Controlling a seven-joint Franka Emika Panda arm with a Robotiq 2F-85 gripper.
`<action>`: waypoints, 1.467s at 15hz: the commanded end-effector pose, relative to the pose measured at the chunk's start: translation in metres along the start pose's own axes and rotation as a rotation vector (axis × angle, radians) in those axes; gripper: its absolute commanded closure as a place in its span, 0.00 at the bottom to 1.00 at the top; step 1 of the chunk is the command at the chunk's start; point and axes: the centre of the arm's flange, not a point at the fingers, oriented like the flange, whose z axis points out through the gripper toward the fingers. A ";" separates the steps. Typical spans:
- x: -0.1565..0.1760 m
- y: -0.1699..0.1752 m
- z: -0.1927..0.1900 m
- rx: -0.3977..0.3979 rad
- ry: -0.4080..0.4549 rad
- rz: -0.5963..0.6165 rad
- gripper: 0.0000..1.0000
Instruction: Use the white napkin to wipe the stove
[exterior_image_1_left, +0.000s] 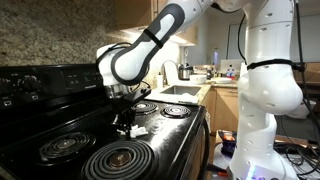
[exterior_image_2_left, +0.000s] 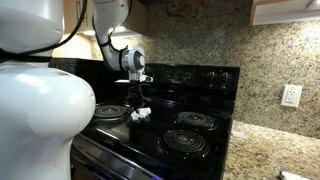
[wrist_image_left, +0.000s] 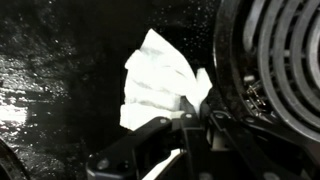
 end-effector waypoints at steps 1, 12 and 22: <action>0.002 -0.056 0.056 0.014 -0.006 -0.010 0.91; 0.019 -0.089 -0.010 -0.110 0.193 -0.048 0.92; 0.026 -0.112 0.005 -0.025 0.167 -0.057 0.91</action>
